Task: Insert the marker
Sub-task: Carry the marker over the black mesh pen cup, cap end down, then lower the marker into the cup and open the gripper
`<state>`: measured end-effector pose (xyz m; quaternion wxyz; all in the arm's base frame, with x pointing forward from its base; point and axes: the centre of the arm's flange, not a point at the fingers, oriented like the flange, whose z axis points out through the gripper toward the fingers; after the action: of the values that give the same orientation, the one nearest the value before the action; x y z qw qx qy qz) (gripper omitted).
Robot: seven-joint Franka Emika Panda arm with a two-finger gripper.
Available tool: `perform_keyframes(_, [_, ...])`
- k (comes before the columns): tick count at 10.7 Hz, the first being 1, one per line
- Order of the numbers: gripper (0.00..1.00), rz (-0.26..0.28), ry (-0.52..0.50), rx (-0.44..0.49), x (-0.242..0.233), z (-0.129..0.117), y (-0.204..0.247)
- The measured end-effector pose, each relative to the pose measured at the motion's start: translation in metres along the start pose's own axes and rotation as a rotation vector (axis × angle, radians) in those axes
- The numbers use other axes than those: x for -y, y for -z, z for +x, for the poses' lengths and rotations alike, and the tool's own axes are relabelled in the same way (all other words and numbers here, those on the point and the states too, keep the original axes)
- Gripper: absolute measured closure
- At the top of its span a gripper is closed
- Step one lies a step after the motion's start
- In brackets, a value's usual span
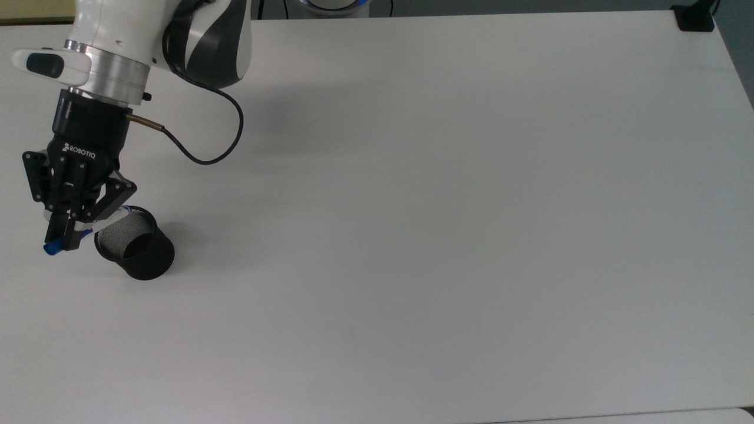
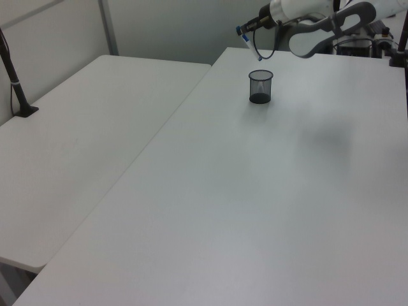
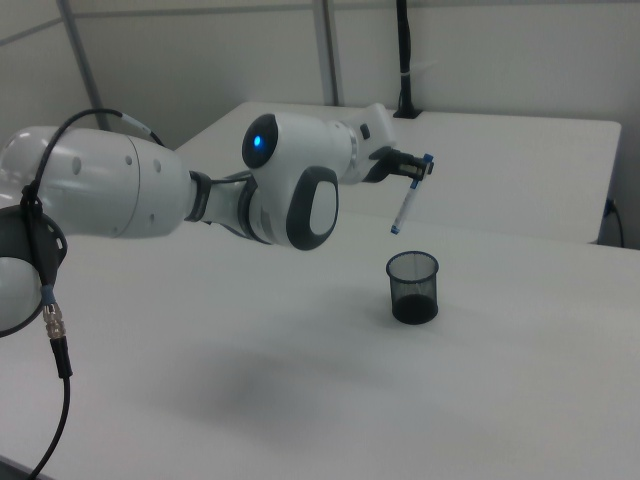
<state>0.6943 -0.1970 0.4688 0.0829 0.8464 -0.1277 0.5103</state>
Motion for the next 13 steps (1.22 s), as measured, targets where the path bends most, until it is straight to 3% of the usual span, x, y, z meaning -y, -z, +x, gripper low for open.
perform_keyframes(2, [0.81,0.001,0.004,-0.021,-0.008,-0.015,-0.002])
perform_keyframes(11, [0.78,-0.011,0.049,0.081,-0.019,-0.071,-0.027])
perform_keyframes(13, [0.53,-0.012,0.05,0.083,-0.019,-0.072,-0.029])
